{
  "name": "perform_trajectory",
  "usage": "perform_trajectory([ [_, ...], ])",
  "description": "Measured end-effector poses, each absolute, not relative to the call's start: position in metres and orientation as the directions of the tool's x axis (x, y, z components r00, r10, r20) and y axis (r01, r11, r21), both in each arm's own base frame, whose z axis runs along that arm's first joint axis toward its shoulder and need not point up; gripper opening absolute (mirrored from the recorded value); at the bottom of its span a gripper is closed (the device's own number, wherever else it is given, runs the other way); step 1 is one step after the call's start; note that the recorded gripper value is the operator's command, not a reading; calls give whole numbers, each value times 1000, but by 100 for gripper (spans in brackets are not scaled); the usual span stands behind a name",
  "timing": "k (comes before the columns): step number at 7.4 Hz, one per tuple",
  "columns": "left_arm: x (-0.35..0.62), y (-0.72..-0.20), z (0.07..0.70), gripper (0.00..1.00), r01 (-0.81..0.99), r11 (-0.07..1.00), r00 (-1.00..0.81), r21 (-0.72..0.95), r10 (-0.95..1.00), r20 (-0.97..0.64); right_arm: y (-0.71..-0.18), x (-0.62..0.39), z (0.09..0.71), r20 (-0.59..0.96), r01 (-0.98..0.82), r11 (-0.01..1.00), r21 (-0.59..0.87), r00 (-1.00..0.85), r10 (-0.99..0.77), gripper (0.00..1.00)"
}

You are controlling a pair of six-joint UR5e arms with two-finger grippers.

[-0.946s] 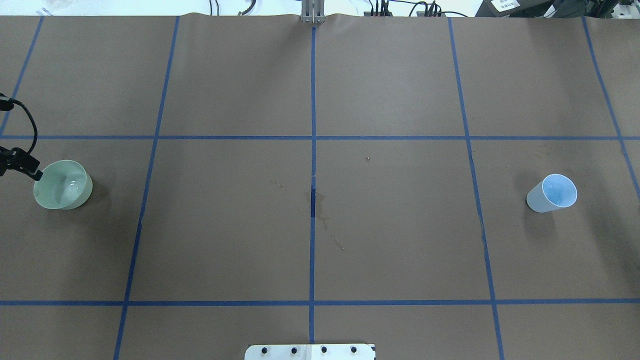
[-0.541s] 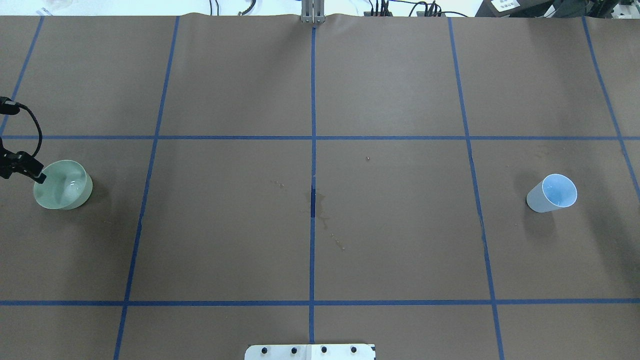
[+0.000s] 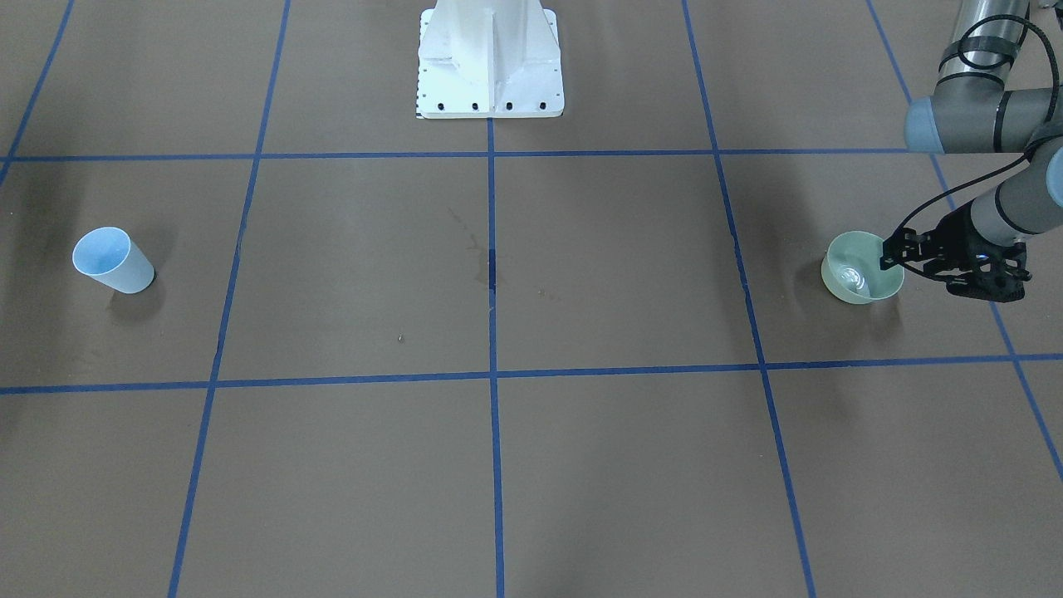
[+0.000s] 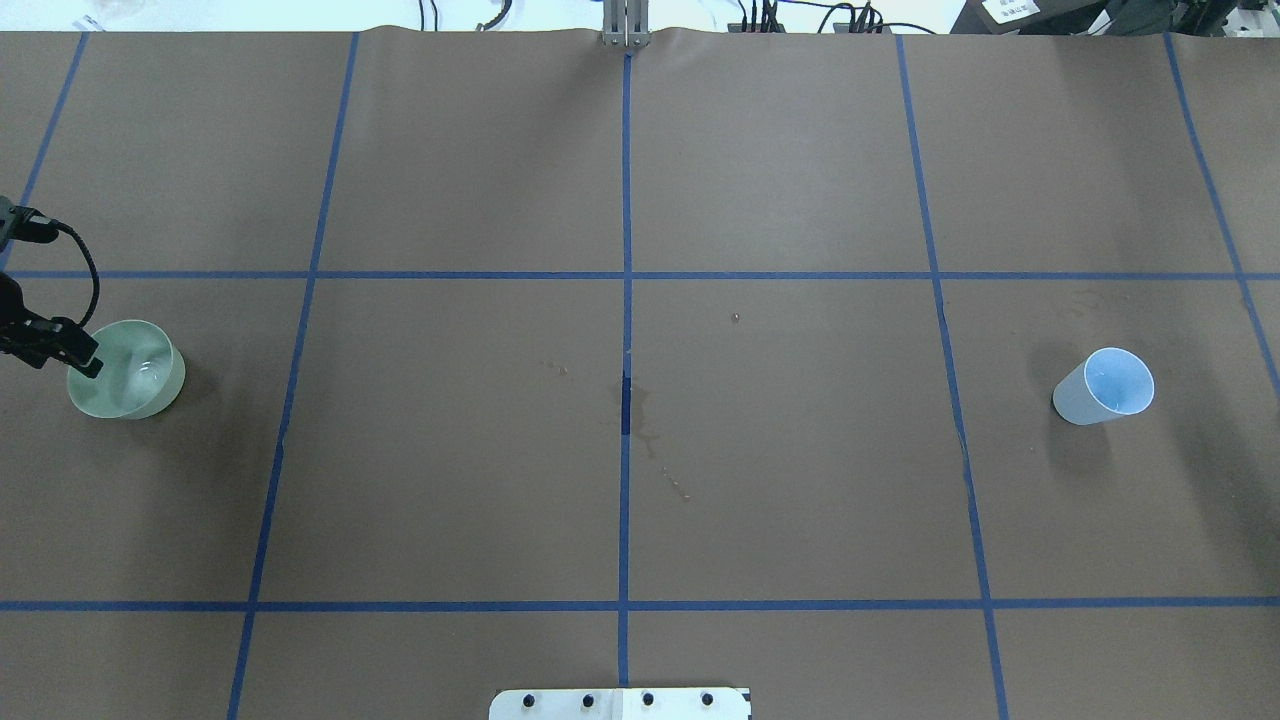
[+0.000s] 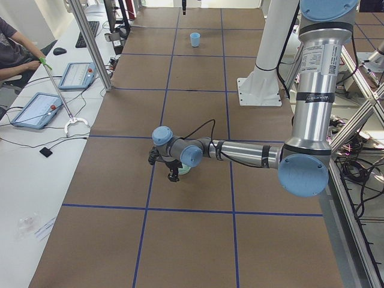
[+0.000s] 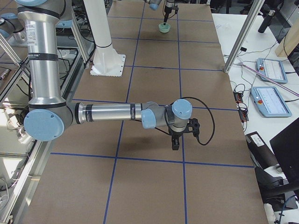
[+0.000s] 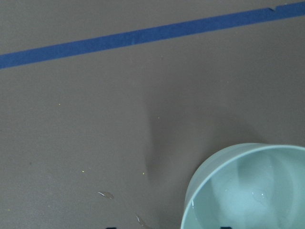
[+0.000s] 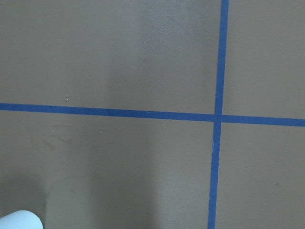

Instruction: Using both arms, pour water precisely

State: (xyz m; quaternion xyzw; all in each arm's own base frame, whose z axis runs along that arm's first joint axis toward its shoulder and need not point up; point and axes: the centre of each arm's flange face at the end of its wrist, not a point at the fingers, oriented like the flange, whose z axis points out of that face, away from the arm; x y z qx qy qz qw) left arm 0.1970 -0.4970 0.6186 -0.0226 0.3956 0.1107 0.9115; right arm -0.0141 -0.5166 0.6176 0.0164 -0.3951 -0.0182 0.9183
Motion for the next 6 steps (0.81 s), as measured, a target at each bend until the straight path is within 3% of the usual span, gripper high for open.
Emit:
perform_trajectory([
  [2,198,-497,617,9,-221,974,661,50,187,-727,-516,-14,616,729,21,999,46,683,-48,100],
  [3,198,-497,616,1,-222,974,659,53,189,-728,-516,-15,615,736,22,999,46,675,-49,100],
  [6,199,-498,608,0,-222,973,649,64,196,-735,-516,-16,613,747,24,999,44,663,-49,100],
])
